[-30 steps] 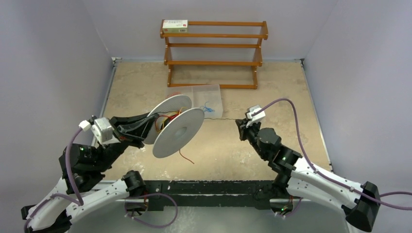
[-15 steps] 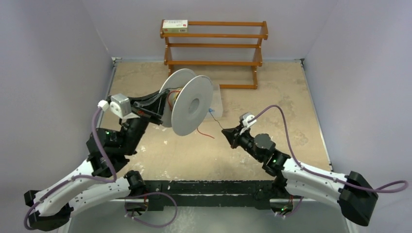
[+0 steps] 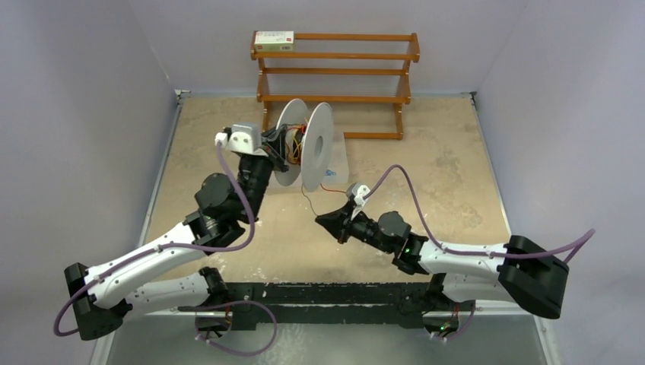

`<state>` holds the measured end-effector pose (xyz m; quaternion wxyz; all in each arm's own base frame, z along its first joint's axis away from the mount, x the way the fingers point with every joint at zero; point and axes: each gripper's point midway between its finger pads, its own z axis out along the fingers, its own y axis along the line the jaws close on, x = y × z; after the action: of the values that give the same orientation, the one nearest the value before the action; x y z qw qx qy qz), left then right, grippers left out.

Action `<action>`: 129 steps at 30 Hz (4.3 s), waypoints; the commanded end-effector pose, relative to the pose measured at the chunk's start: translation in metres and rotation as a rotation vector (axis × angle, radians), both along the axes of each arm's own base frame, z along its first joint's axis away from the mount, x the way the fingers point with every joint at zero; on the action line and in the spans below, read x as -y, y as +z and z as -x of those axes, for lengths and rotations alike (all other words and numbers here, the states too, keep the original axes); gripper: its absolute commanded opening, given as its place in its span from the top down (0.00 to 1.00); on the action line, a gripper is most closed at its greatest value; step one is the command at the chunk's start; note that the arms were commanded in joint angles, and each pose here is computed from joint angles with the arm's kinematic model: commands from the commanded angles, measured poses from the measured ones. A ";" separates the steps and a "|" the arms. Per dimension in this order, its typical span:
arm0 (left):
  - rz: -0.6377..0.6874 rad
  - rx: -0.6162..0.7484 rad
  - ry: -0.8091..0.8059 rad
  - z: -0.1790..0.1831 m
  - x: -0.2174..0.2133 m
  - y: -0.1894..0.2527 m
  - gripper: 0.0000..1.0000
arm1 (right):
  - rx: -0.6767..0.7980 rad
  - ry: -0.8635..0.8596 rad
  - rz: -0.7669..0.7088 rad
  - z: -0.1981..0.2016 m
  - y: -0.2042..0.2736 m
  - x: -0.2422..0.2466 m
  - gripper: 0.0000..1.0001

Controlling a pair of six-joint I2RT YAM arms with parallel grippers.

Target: Wrap the cables

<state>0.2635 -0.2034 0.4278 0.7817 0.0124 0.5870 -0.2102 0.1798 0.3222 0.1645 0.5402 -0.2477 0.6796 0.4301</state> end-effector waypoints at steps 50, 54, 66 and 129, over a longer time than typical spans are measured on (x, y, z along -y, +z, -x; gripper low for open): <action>-0.623 -0.032 -0.653 0.091 0.084 -0.094 1.00 | 0.341 -0.289 0.174 -0.023 0.162 0.066 1.00; -0.594 0.011 -0.695 0.101 0.083 -0.086 1.00 | 0.307 -0.240 0.171 -0.023 0.143 0.072 1.00; -0.770 0.144 -0.832 0.112 0.108 -0.123 1.00 | 0.182 -0.150 0.116 -0.002 0.089 0.076 1.00; -1.263 0.334 -0.478 0.097 0.185 -0.298 1.00 | -0.279 -0.583 -0.117 -0.052 -0.075 0.104 1.00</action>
<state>0.1761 -0.3822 0.1329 0.6215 0.6575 0.4212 0.0639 0.2213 0.2072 0.0629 0.5348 0.0128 0.7959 0.2836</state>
